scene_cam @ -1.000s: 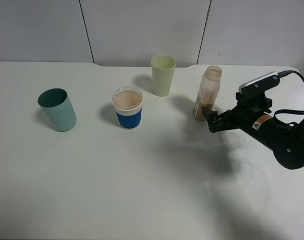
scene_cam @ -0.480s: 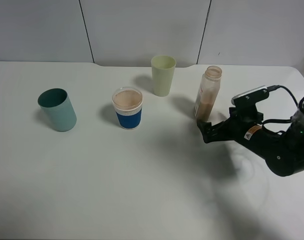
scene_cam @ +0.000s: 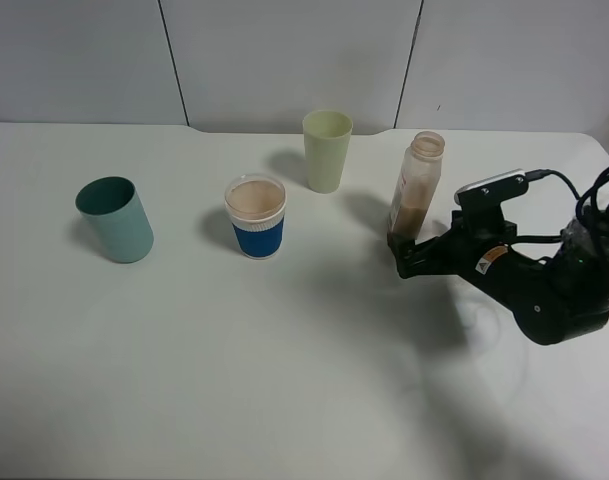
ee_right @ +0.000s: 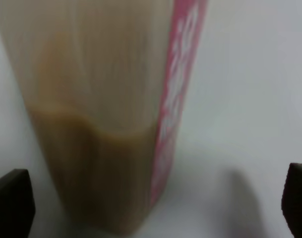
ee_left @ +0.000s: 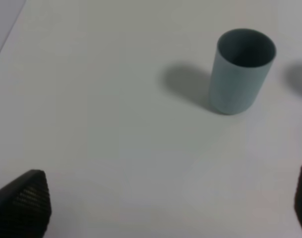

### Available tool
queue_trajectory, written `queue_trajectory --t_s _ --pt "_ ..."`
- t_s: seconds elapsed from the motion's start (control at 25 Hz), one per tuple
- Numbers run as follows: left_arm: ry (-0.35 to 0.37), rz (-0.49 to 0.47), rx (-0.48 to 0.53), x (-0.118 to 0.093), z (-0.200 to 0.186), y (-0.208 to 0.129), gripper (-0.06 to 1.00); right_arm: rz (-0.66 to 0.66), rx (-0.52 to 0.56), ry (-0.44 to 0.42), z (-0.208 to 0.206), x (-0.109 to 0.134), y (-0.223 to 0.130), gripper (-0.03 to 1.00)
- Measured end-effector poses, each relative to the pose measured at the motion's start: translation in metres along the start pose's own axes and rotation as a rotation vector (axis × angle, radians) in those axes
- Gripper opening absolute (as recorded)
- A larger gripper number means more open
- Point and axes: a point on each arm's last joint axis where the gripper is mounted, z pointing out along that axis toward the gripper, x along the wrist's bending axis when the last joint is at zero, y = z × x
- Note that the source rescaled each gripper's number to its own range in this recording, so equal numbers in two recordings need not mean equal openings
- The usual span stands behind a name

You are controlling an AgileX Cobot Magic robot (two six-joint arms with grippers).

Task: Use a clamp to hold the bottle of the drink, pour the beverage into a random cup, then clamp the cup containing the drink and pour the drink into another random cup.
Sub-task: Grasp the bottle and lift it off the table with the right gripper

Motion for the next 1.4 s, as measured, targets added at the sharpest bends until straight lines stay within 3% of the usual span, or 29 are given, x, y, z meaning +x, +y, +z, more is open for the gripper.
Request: queue_trajectory --t_s 0.64,0.76,0.88,0.92,0.96,1.0,1.4 --pt "0.0 0.0 0.0 0.0 0.0 0.0 1.0 0.036 -0.107 -0.022 0.037 0.01 0.02 0.99" --pt "0.0 0.0 0.0 0.0 0.0 0.0 1.0 0.062 -0.111 -0.03 0.039 0.009 0.021 0.8" --pt "0.0 0.0 0.0 0.0 0.0 0.0 1.0 0.078 -0.109 -0.04 0.039 0.011 0.021 0.24" --pt "0.0 0.0 0.0 0.0 0.0 0.0 1.0 0.078 -0.109 -0.04 0.039 0.011 0.021 0.24" --pt "0.0 0.0 0.0 0.0 0.0 0.0 1.0 0.081 -0.109 -0.045 0.039 0.012 0.021 0.06" --pt "0.0 0.0 0.0 0.0 0.0 0.0 1.0 0.09 -0.107 -0.056 0.039 0.013 0.021 0.0" --pt "0.0 0.0 0.0 0.0 0.0 0.0 1.0 0.095 -0.107 -0.067 0.039 0.016 0.021 0.01"
